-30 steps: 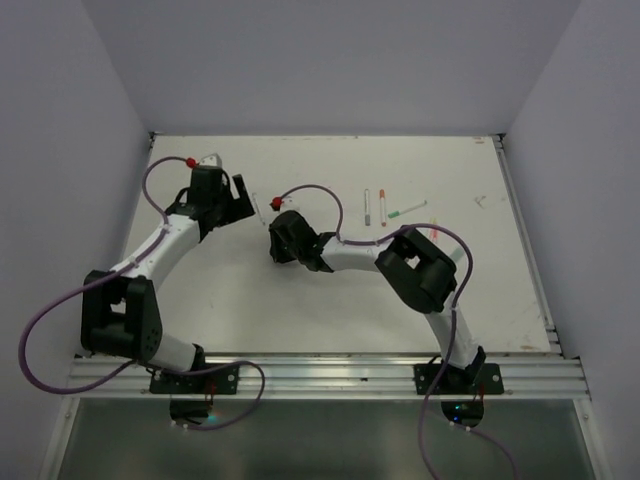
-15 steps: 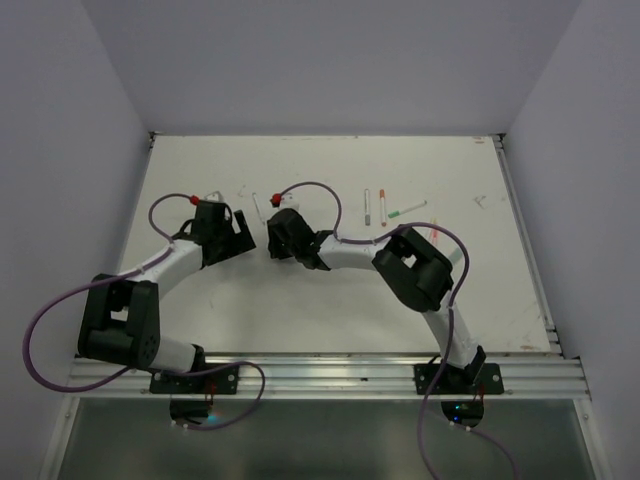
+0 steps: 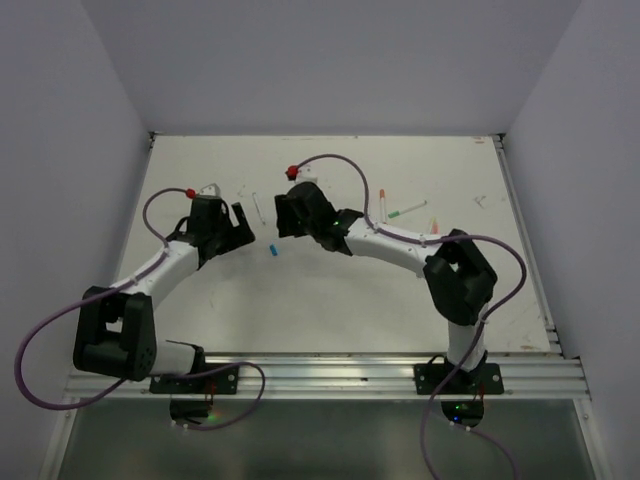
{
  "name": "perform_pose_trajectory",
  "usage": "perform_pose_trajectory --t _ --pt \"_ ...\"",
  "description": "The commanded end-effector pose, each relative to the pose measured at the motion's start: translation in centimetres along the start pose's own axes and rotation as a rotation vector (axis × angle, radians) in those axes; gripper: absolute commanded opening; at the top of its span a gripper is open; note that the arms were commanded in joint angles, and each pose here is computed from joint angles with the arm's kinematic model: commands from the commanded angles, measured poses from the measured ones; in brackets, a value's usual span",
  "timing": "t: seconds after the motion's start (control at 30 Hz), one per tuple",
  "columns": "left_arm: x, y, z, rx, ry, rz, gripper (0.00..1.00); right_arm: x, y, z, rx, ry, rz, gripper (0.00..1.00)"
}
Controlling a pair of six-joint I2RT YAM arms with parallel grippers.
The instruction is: Open the pen caps
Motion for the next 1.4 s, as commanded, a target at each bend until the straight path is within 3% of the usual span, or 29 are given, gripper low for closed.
perform_pose_trajectory --t 0.0,0.27,0.47,1.03,1.13,1.27,1.37 --pt "1.8 -1.2 -3.3 -0.018 -0.109 0.051 0.91 2.5 -5.8 -3.1 -0.013 -0.011 0.189 0.62" --pt "3.8 -1.3 -4.2 -0.059 -0.181 0.067 0.95 2.7 -18.3 -4.1 -0.158 0.145 0.487 0.59" --pt "4.8 -1.0 -4.7 -0.078 -0.212 0.049 1.00 1.2 -22.3 -2.4 -0.225 0.245 0.545 0.54" --pt "5.9 -1.4 -5.1 -0.097 -0.224 0.073 1.00 -2.2 -23.5 1.5 -0.225 0.371 0.555 0.37" --pt "6.1 -1.8 -5.4 -0.097 -0.225 0.094 1.00 -2.3 -23.5 2.1 -0.220 0.384 0.548 0.28" --pt "6.6 -3.1 -5.8 -0.094 -0.215 0.166 1.00 -1.9 -23.2 1.9 -0.201 0.382 0.515 0.03" --pt "7.1 -4.3 -6.2 -0.081 -0.206 0.235 1.00 -0.8 -22.1 0.8 -0.181 0.348 0.450 0.00"
Point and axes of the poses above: each gripper's point midway between its finger pads, its own x axis back along the fingers, its own y axis along the line the jaws close on, z = x × y, the point moved 4 cm from there along x, back along the fingers, and after that the axes turned 4 degrees about -x, right-handed, at the moved point
